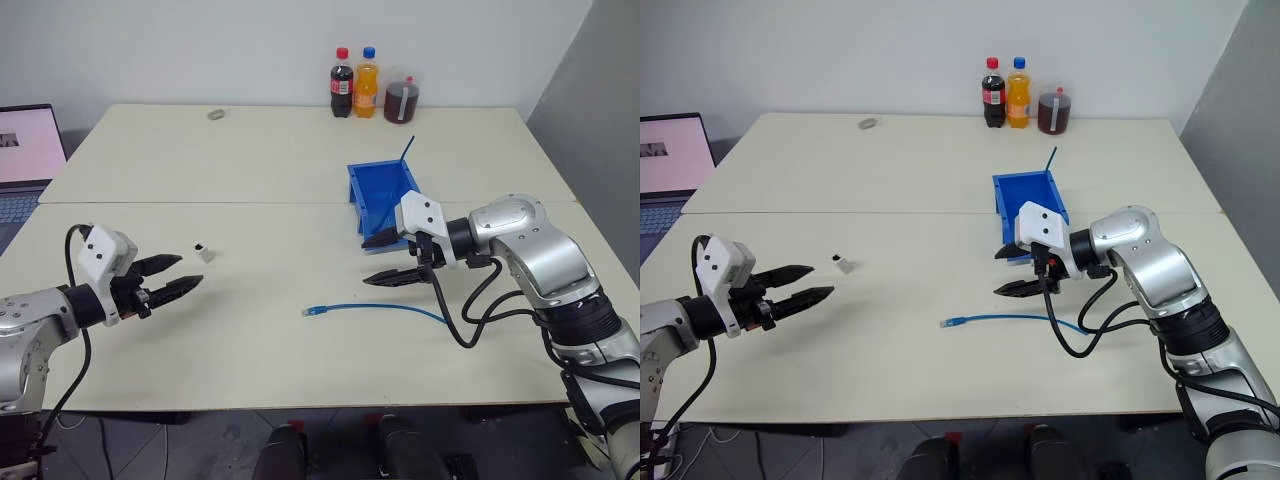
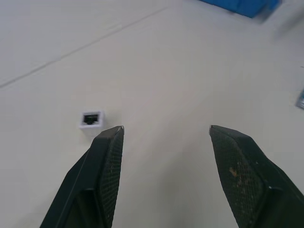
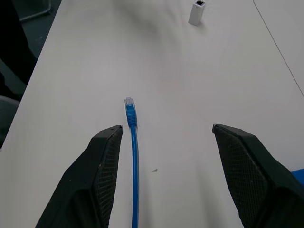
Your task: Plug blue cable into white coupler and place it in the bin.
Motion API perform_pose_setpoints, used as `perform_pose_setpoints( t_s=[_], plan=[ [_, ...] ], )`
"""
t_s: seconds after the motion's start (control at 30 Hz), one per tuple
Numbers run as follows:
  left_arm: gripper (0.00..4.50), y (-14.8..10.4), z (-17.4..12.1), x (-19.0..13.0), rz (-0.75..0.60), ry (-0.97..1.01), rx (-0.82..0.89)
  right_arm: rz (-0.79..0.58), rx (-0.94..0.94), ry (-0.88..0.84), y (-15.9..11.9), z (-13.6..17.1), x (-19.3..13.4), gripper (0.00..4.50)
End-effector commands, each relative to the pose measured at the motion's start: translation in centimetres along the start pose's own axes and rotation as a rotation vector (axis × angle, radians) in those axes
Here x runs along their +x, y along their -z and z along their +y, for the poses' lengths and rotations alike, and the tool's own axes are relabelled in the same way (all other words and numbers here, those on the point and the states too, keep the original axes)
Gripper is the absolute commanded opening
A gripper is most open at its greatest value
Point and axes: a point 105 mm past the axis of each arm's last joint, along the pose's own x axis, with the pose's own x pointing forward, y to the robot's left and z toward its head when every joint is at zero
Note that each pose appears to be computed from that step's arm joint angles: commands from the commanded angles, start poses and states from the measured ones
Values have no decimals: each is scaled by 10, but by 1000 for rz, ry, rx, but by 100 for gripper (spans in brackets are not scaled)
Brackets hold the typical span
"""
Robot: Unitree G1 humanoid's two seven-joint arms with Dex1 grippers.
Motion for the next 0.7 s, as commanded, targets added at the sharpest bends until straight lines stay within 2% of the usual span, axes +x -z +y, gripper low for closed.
perform_pose_setpoints(
  t_s=[0.03,0.2,0.33,0.47,0.6,0.7],
  plan=[
    [299,-14,22,-4,-72,-110,19,-40,-34,5,-14,4,0,321],
    [299,-11,33,-7,-65,-125,-3,-52,-31,-16,-15,11,6,321],
    [299,-8,27,1,-47,-76,18,-65,-32,-9,-18,13,9,321],
    [299,-11,7,5,-42,42,19,-31,-17,11,-13,14,12,321],
    [299,-11,-32,8,55,264,39,46,22,1,-1,25,23,321],
    [299,-14,-50,13,97,370,65,74,59,5,3,27,29,321]
  ],
)
